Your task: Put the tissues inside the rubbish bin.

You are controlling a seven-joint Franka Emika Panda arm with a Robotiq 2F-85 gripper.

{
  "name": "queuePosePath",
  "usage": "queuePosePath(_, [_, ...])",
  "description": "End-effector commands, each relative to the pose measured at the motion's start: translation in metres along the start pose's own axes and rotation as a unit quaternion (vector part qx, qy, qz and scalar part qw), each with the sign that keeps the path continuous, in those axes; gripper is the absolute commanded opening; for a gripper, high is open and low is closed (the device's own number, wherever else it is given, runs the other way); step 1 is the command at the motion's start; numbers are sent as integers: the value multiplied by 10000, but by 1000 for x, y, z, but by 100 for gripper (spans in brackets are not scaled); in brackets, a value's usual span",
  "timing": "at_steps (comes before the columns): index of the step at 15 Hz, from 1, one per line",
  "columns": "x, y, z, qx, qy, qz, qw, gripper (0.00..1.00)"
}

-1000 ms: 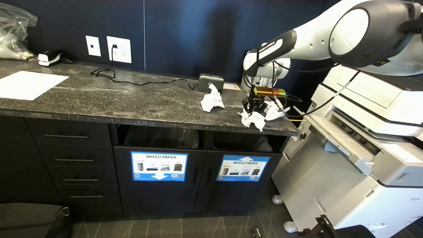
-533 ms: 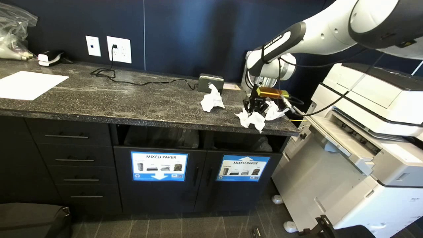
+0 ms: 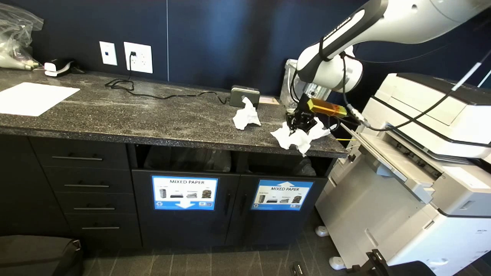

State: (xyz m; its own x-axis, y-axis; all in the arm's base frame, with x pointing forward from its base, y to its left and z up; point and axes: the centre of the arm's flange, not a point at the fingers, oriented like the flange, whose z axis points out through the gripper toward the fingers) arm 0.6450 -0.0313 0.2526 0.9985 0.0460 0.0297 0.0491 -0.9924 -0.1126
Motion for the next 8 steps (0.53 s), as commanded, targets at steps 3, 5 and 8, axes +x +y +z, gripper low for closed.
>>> queuePosePath(3, [-108,-16,-21,206,271,-110,9994,12])
queuePosePath(5, [-128,-17,-13,322,386,-96,9987,12])
queuePosePath(8, [-159,-21,5,375,520,-325,9974,12])
